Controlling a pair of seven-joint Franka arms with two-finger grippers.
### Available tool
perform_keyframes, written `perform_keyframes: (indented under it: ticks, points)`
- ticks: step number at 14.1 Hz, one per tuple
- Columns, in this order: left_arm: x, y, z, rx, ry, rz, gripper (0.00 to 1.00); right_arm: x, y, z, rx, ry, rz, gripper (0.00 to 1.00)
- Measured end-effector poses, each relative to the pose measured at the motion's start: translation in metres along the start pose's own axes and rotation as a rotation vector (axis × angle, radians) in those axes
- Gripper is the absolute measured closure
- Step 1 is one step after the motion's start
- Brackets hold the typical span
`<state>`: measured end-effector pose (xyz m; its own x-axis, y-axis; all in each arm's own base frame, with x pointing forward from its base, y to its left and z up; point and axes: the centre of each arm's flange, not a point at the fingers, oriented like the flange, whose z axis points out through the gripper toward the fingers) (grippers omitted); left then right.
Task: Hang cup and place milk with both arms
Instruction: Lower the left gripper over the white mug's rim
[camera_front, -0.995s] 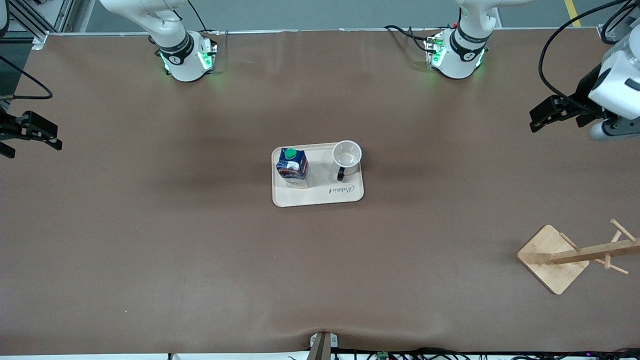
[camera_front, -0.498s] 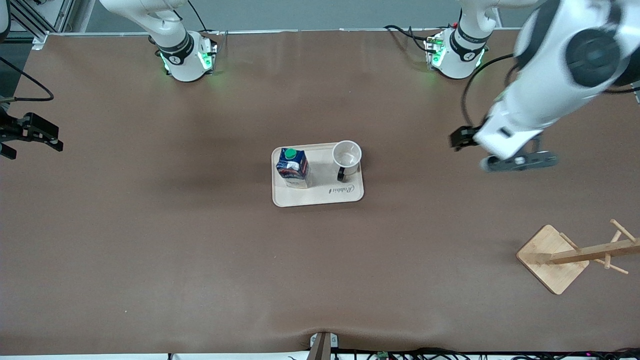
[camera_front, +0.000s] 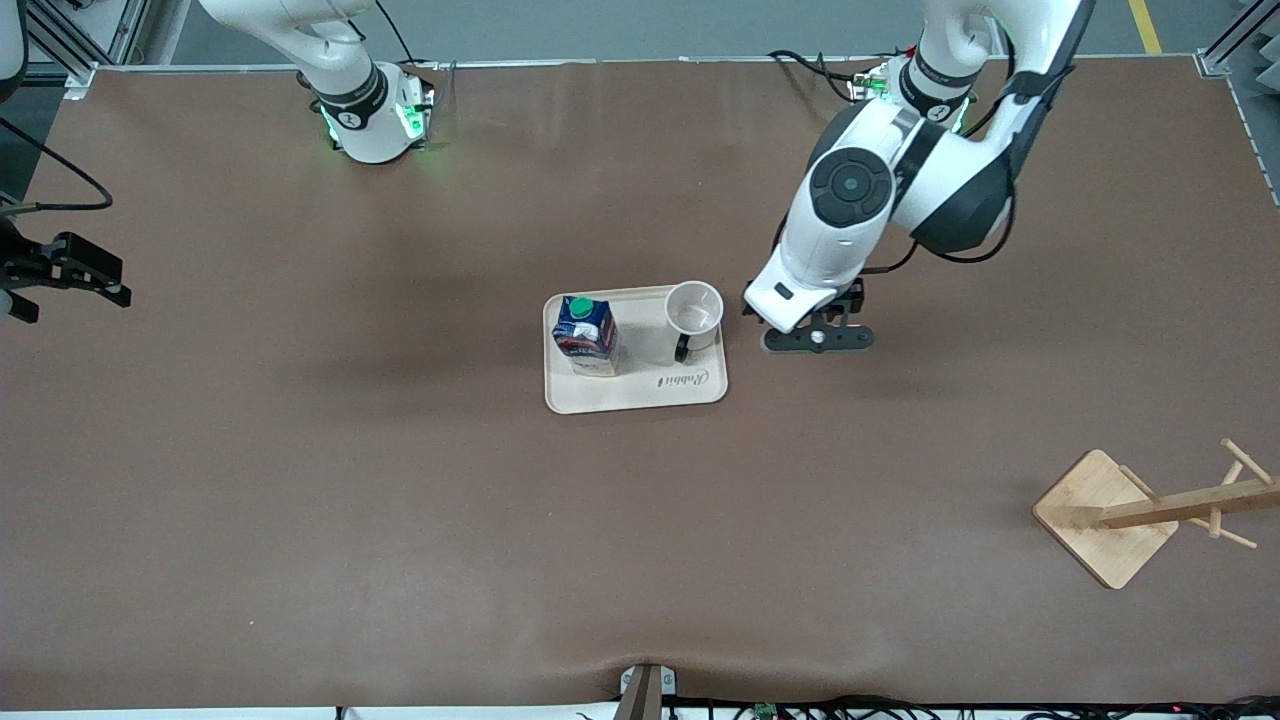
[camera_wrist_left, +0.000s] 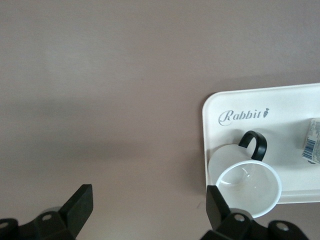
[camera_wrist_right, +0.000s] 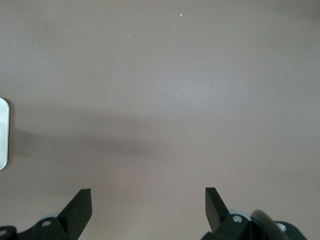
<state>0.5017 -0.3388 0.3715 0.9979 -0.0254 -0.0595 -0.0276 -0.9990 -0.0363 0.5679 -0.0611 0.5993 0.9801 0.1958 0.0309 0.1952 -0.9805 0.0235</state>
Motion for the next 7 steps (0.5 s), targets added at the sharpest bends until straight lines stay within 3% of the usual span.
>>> perform_keyframes:
  ticks: [2,7]
  points:
    - [-0.015,0.011,0.028,-0.029,0.026,0.003,0.00,0.001,0.000,0.001,0.000,-0.002,0.000,0.00]
    - [-0.037,0.042,0.077,-0.037,-0.004,0.043,0.07,0.003,0.000,0.004,-0.001,-0.006,0.000,0.00]
